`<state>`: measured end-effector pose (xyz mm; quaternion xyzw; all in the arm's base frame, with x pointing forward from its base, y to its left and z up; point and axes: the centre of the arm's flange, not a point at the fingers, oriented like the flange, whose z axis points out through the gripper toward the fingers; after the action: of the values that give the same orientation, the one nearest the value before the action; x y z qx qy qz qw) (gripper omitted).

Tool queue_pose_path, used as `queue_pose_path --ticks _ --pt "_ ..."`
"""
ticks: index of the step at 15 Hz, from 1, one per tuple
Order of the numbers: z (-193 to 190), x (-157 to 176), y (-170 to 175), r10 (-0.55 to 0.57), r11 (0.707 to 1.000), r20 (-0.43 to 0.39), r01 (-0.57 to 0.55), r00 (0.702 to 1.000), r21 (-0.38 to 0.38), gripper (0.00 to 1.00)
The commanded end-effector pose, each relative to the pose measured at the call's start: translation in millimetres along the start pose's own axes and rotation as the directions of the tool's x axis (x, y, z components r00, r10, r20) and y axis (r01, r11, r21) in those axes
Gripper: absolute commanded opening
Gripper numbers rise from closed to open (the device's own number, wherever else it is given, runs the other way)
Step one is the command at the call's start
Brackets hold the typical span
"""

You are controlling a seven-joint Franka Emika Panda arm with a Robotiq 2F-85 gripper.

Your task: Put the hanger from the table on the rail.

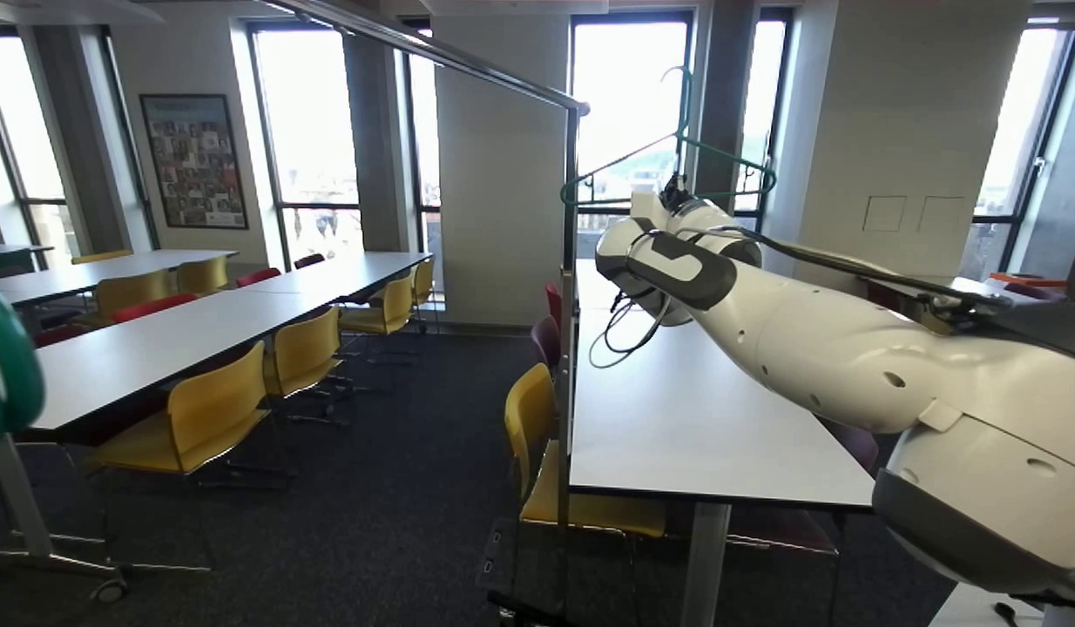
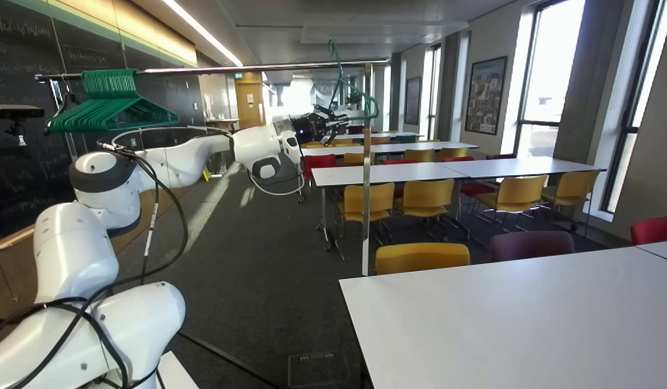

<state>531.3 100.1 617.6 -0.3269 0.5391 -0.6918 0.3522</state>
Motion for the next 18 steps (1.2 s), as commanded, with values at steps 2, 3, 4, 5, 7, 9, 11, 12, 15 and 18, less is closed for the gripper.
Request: queue_pose_path --ticks 2,3,4,5,7,9,11,12,15,18 --pt "22.3 -25.0 -78.6 -0.066 0.998 -0.035 0.066 0.997 -0.002 0.02" --pt "25.7 -22.7 -83.4 -0.082 0.997 -0.032 0.082 0.996 -0.005 0.02" --pt "21.1 -15.9 -86.4 -0.073 0.997 0.007 0.073 0.997 -0.009 0.02" --pt "15.8 19.9 -30.4 -0.075 0.997 -0.017 0.075 0.997 0.021 0.1" --pt "18.5 21.3 -39.1 -0.072 0.997 -0.004 0.072 0.997 0.02 0.1" --pt "18.3 20.9 -42.3 -0.066 0.998 0.003 0.066 0.998 0.019 0.1" --pt "17.7 20.0 -42.3 -0.065 0.998 0.006 0.065 0.998 0.019 0.1" --pt "17.7 19.7 -42.0 -0.065 0.998 0.006 0.065 0.998 0.019 0.1" --pt "20.5 6.9 -44.4 -0.061 0.998 -0.002 0.061 0.998 0.019 0.02" --pt "28.9 -23.3 -36.9 -0.104 0.991 0.026 0.106 0.994 -0.077 0.02"
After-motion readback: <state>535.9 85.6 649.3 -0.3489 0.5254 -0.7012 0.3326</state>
